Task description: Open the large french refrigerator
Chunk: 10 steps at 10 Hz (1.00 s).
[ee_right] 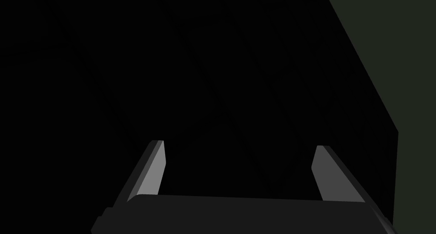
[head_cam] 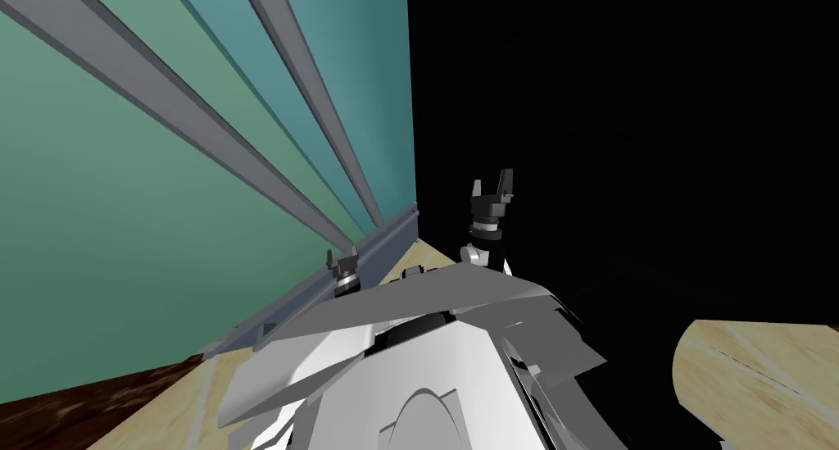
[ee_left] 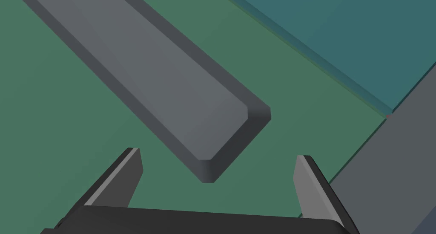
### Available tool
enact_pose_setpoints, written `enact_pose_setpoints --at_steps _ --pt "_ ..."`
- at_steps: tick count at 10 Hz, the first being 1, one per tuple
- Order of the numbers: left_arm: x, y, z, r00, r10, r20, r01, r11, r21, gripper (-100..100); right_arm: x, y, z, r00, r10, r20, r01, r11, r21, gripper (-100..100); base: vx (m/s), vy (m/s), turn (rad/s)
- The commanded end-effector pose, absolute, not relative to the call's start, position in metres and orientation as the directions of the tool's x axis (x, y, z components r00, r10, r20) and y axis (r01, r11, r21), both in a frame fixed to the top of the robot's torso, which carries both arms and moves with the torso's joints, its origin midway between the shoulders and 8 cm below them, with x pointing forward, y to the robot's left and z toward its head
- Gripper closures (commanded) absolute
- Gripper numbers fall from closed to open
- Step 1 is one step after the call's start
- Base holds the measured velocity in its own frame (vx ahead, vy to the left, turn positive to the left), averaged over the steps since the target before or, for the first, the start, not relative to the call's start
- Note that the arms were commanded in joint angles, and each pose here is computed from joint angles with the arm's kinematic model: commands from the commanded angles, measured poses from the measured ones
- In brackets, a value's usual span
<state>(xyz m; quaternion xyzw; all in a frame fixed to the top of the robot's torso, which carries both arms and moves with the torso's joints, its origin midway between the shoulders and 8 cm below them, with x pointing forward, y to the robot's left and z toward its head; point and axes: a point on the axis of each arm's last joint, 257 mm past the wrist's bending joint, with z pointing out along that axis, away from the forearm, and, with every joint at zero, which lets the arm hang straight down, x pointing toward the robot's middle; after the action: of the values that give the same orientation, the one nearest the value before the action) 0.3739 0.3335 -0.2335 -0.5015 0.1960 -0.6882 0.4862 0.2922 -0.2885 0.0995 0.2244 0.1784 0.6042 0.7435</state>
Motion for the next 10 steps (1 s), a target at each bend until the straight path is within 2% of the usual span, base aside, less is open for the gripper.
enact_pose_setpoints --at_steps 1,10 --pt "0.365 0.353 -0.237 -0.016 -0.864 0.503 0.472 -0.45 -0.758 -100 0.292 -0.288 0.1 0.206 0.978 0.006 -0.818 0.169 0.549 0 0.033 -0.045 -0.044" --pt "0.302 0.483 -0.229 0.026 -0.866 0.499 0.488 -0.424 -0.763 -100 0.292 -0.288 0.1 0.206 0.978 0.006 -0.818 0.169 0.549 0 0.07 -0.125 -0.044"
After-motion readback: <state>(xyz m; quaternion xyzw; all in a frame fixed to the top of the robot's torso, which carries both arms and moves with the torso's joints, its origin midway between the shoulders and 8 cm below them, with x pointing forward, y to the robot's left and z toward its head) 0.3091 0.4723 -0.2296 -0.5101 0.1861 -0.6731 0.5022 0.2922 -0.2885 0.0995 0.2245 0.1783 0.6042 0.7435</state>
